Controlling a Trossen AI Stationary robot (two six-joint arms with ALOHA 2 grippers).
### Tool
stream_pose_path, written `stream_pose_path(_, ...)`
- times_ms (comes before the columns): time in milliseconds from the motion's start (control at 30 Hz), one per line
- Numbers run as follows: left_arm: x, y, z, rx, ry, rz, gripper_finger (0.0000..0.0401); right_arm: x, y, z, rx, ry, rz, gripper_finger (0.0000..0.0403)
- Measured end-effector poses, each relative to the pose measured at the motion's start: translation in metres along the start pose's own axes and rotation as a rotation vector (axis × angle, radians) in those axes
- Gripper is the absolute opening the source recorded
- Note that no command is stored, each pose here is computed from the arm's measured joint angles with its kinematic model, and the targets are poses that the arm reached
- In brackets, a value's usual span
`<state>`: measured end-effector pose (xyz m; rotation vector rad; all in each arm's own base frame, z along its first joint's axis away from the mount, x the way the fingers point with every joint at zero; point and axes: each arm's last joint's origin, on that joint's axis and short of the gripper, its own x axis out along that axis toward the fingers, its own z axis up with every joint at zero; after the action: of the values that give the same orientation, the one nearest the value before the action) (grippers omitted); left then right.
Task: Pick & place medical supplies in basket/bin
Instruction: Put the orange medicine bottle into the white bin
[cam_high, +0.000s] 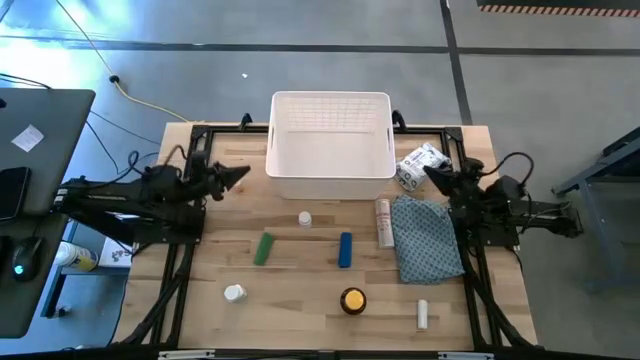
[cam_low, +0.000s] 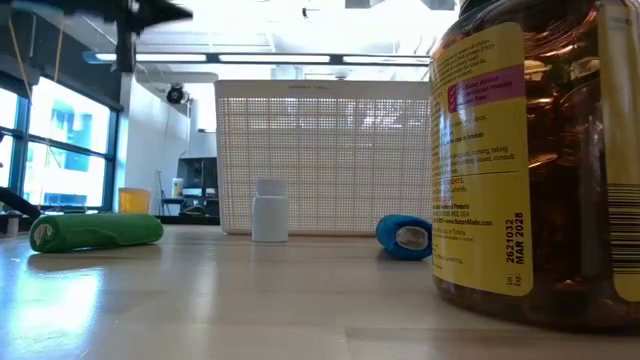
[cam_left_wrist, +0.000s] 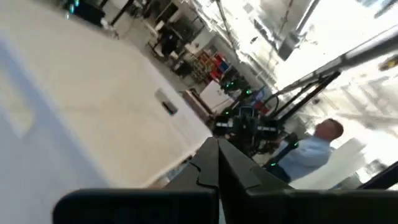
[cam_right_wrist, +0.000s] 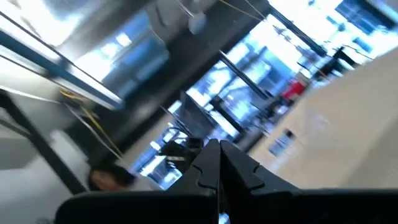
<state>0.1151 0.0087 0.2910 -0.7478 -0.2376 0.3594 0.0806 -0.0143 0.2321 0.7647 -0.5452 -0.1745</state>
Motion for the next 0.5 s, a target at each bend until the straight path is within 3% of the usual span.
stream_pose_path(100, 0.008, -0.021, 0.018, 0.123, 0.046, 0.044, 0.0026, 0.001, 0.008, 0.008, -0.003, -0.027, 0.030, 0.0000)
stream_pose_path(200, 0.016, -0.039, 0.033, 0.229, 0.129, 0.152, 0.0051, 0.004, 0.022, 0.022, -0.056, -0.047, 0.061, 0.0000)
stream_pose_path(333, 0.028, -0.062, 0.054, 0.303, 0.177, 0.309, 0.0128, 0.014, 0.046, 0.043, -0.149, -0.047, 0.073, 0.0000)
stream_pose_path(500, 0.038, -0.094, 0.084, 0.407, 0.219, 0.383, 0.0227, 0.034, 0.074, 0.065, -0.281, 0.038, 0.017, 0.0000)
